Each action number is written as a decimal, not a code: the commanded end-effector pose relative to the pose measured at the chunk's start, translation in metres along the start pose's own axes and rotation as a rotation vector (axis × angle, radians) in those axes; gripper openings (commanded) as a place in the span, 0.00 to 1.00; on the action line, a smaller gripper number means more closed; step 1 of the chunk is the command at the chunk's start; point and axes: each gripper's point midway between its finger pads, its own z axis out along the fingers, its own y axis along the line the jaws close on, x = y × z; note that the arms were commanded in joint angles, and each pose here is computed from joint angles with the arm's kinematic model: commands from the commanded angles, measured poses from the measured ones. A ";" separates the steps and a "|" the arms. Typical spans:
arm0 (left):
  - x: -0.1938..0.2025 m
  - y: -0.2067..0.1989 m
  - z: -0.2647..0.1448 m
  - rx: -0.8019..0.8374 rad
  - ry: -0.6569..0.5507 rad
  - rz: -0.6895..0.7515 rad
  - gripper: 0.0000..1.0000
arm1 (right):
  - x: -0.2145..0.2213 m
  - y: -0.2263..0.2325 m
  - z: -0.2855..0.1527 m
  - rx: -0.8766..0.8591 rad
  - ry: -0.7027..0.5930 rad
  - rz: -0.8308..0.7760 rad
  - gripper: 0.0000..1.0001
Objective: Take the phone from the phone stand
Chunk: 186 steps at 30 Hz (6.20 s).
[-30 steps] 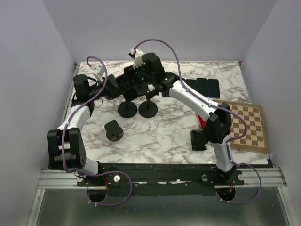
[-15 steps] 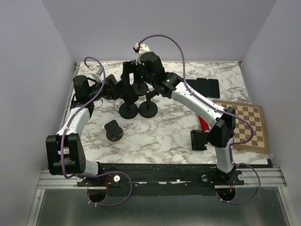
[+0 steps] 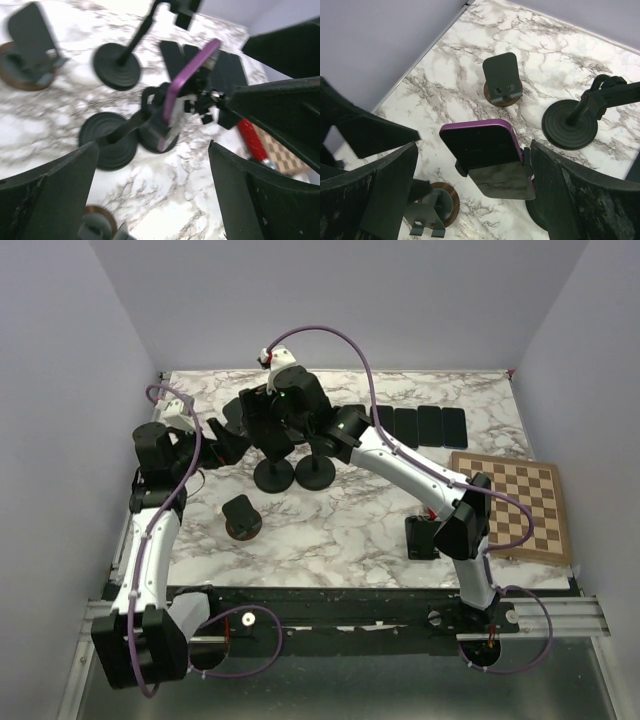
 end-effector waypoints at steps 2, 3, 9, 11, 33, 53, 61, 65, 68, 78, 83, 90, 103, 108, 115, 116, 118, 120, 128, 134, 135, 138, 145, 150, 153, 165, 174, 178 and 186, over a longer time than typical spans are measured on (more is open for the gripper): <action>-0.002 0.054 -0.064 -0.509 -0.120 -0.041 0.98 | 0.011 0.001 0.001 0.030 0.021 -0.044 1.00; -0.003 0.053 -0.072 -0.527 -0.139 -0.022 0.98 | 0.011 0.002 0.003 0.029 0.021 -0.049 1.00; 0.004 0.072 -0.097 -0.679 -0.192 -0.020 0.99 | 0.021 0.001 0.018 0.088 0.038 -0.090 1.00; 0.006 0.073 -0.095 -0.677 -0.188 -0.038 0.98 | 0.026 0.002 0.023 0.103 0.043 -0.114 1.00; 0.009 0.066 -0.070 -0.560 -0.170 -0.098 0.97 | 0.053 0.001 0.035 0.297 0.038 -0.305 0.86; 0.012 0.054 -0.054 -0.451 -0.134 -0.113 0.97 | 0.066 0.000 0.039 0.291 0.064 -0.338 0.95; 0.012 0.052 -0.054 -0.439 -0.134 -0.113 0.96 | 0.069 0.001 0.041 0.286 0.071 -0.352 0.88; 0.011 0.049 -0.050 -0.409 -0.133 -0.116 0.94 | 0.074 -0.002 0.043 0.283 0.083 -0.360 0.77; 0.013 0.042 -0.042 -0.343 -0.117 -0.113 0.90 | 0.073 -0.004 0.045 0.268 0.085 -0.346 0.48; 0.012 0.004 0.000 -0.021 -0.063 -0.102 0.61 | 0.046 -0.015 0.047 0.035 0.097 -0.189 0.01; 0.005 -0.013 0.016 0.055 -0.086 -0.059 0.65 | 0.035 -0.024 0.044 -0.052 0.102 -0.126 0.01; -0.006 -0.016 0.037 0.076 -0.104 -0.020 0.78 | 0.035 -0.023 0.045 -0.085 0.108 -0.106 0.01; -0.006 -0.002 0.068 0.038 -0.048 -0.035 0.56 | 0.026 -0.018 0.043 -0.103 0.092 -0.068 0.01; -0.005 -0.006 0.072 0.059 -0.035 -0.037 0.55 | 0.027 -0.016 0.045 -0.109 0.093 -0.057 0.01; -0.006 -0.005 0.075 0.064 -0.023 -0.031 0.15 | 0.031 -0.016 0.045 -0.118 0.098 -0.070 0.01; -0.006 -0.005 0.075 0.065 -0.021 -0.029 0.07 | 0.031 -0.016 0.045 -0.117 0.096 -0.072 0.01; -0.005 -0.006 0.075 0.073 -0.018 -0.014 0.00 | 0.031 -0.019 0.044 -0.112 0.093 -0.082 0.01; -0.002 -0.006 0.072 0.088 -0.006 0.015 0.00 | 0.031 -0.023 0.042 -0.135 0.096 -0.087 0.01; 0.018 0.013 0.072 0.146 0.112 0.032 0.00 | 0.028 -0.019 0.021 -0.549 0.075 -0.115 0.01; 0.014 0.015 0.076 0.152 0.123 0.033 0.00 | 0.040 0.001 0.018 -0.710 0.110 -0.097 0.01; 0.014 0.016 0.076 0.147 0.124 0.034 0.00 | 0.041 0.001 0.019 -0.713 0.115 -0.094 0.01; 0.014 0.020 0.075 0.122 0.144 0.044 0.00 | 0.042 0.006 0.016 -0.743 0.125 -0.070 0.00; 0.013 0.032 0.068 0.006 0.144 0.035 0.00 | 0.002 0.015 -0.014 -0.670 0.037 0.095 0.01; 0.020 0.034 0.056 -0.047 0.186 0.035 0.00 | -0.048 0.001 -0.054 -0.516 -0.036 0.192 0.01; 0.015 0.033 0.048 -0.083 0.172 0.048 0.00 | -0.074 -0.031 -0.072 -0.321 -0.073 0.186 0.01; 0.012 0.031 0.031 -0.172 0.101 -0.032 0.60 | -0.089 -0.277 -0.128 0.507 -0.105 0.099 0.01; -0.005 0.040 0.016 -0.316 0.080 -0.037 0.99 | -0.003 -0.495 -0.168 0.897 0.035 0.254 0.01; -0.022 0.041 0.000 -0.401 -0.025 -0.056 0.99 | 0.038 -0.551 -0.182 1.103 0.124 0.248 0.00; -0.025 0.018 0.002 -0.294 -0.032 -0.094 0.98 | 0.101 -0.592 -0.181 1.282 0.285 0.202 0.00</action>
